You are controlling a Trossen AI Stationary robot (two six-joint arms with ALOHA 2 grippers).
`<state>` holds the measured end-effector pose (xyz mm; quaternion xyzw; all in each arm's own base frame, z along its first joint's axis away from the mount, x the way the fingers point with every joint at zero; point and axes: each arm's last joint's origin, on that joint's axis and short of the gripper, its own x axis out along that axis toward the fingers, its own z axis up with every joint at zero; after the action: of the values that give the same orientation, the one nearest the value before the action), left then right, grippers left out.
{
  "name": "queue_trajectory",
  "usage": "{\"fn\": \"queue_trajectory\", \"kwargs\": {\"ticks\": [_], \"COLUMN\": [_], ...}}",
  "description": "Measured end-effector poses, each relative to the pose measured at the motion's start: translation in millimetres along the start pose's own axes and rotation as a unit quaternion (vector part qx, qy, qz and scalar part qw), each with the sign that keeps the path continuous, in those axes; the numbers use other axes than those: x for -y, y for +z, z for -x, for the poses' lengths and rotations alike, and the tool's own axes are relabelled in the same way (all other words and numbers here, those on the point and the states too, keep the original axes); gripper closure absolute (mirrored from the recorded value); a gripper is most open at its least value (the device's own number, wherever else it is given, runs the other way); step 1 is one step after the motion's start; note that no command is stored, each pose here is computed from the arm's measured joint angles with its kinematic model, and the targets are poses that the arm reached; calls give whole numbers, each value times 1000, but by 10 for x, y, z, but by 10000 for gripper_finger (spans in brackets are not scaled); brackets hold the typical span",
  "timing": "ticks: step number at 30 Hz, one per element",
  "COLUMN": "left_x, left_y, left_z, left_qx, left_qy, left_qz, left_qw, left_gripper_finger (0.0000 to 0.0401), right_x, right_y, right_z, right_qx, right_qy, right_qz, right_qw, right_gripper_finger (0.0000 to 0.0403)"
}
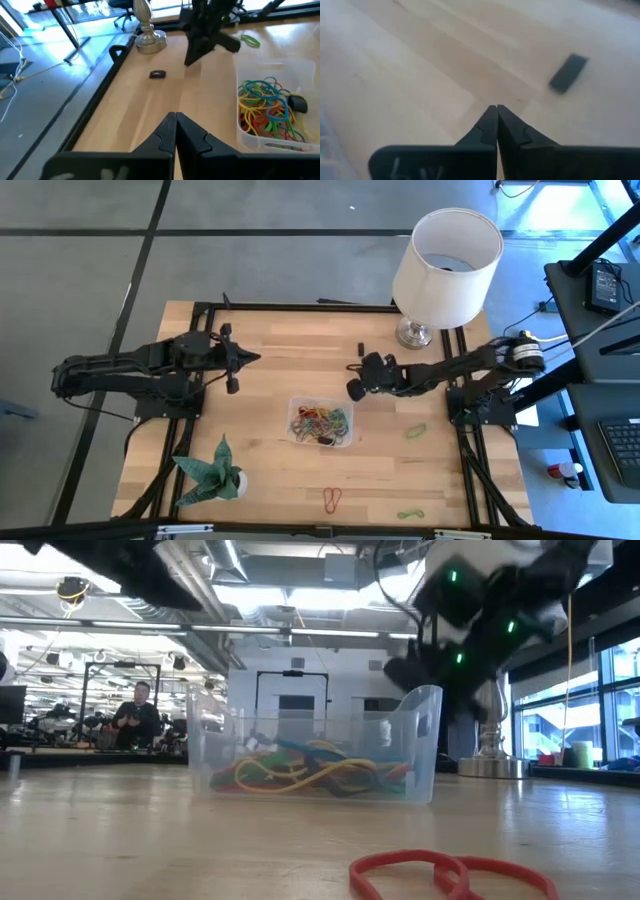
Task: Pick and place rubber bands into bin
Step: Put the black rubber band into the transparent bin
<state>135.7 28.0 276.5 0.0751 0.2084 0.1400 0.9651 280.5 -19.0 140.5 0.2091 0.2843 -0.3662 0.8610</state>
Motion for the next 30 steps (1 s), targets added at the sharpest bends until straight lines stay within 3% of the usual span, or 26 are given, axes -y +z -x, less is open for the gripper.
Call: {"fn": "queue_trajectory", "kwargs": {"ticks": [5, 8, 12, 17, 25, 30], "left_x": [34, 35, 26, 22, 23, 21], "left_y": [-213, -251, -249, -243, -244, -244], "left_z": [22, 77, 133, 155, 154, 153], "left_qx": [22, 43, 60, 68, 67, 66], "left_qy": [-2, -3, 0, 0, -1, 2], "left_qz": [9, 5, 8, 18, 30, 32], "left_qw": [1000, 999, 998, 998, 997, 997], "left_gripper_finger": [399, 399, 399, 399, 399, 399], "right_x": [-171, -212, -144, 101, 349, 438], "right_y": [224, 305, 426, 530, 479, 341], "right_z": [322, 361, 295, 70, -416, -697], "right_qx": [19, 20, 28, -12, -46, -67], "right_qy": [-36, -41, -52, -66, -107, -124], "right_qz": [26, 38, -34, -104, -120, -125], "right_qw": [999, 998, 998, 992, 986, 982], "right_gripper_finger": [401, 399, 379, 323, 202, 157]}}
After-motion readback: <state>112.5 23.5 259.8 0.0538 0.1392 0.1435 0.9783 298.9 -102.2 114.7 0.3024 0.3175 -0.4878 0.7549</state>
